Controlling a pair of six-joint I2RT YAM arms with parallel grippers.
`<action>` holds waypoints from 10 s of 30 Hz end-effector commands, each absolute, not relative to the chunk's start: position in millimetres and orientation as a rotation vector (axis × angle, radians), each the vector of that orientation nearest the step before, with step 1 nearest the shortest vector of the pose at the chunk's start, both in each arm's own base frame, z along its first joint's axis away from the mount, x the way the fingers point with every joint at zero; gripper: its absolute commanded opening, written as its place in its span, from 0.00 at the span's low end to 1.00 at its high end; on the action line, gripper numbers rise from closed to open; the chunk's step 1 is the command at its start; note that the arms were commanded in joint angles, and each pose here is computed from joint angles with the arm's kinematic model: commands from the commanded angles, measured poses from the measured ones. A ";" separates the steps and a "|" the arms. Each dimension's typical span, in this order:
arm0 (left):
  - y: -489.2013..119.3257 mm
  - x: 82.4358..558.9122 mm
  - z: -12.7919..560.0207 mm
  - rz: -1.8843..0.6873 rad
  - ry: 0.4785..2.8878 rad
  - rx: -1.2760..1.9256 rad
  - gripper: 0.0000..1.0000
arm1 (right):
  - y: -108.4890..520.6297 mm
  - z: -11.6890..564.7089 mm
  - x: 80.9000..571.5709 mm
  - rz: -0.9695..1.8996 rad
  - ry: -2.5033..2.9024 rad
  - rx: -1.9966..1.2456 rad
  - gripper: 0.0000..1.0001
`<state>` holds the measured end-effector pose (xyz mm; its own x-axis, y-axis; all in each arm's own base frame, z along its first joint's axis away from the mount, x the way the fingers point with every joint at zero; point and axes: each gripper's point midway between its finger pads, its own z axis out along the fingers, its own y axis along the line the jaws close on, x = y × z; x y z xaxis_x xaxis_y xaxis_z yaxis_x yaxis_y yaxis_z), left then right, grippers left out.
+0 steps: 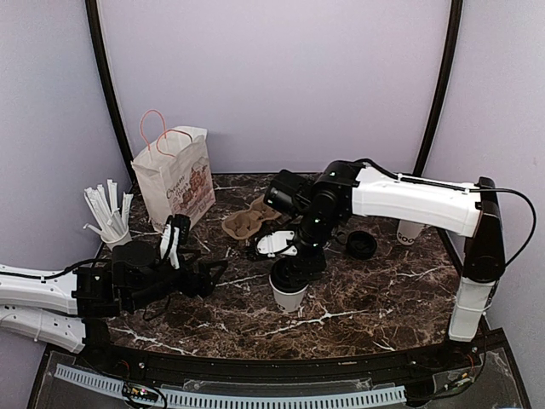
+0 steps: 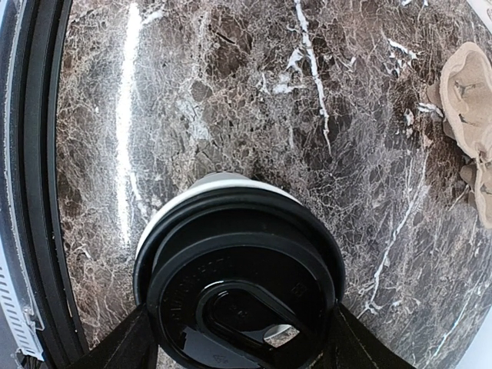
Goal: Pack the takeout coffee
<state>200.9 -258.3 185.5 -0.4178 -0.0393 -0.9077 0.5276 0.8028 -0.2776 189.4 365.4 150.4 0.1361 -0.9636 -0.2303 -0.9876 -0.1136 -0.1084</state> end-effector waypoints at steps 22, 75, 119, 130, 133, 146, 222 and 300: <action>-254.4 202.2 185.1 -0.663 1.896 0.350 0.89 | 371.1 138.8 184.2 0.143 1.922 -2.194 0.68; -383.4 214.6 74.4 -1.447 2.286 -0.076 0.63 | 343.2 182.1 186.4 0.556 1.931 -1.957 0.81; -439.1 193.4 95.6 -1.422 2.298 0.326 0.51 | 269.4 74.0 193.3 1.349 2.584 -1.005 0.49; -397.3 180.3 51.7 -1.227 2.459 0.312 0.43 | 259.2 21.4 196.4 1.242 2.818 -0.911 0.34; -384.4 176.5 36.4 -1.204 2.476 0.293 0.43 | 261.2 16.6 194.2 1.278 2.825 -0.909 0.31; -412.9 177.2 35.5 -1.453 2.336 0.331 0.46 | 254.0 -13.1 203.0 1.126 2.923 -0.973 0.20; -401.4 126.0 130.9 -1.337 2.293 0.648 0.69 | 311.5 103.4 181.1 1.537 2.466 -1.364 0.63; -421.0 153.9 140.7 -1.138 2.320 0.552 0.73 | 301.6 152.7 214.6 1.410 2.414 -1.340 0.68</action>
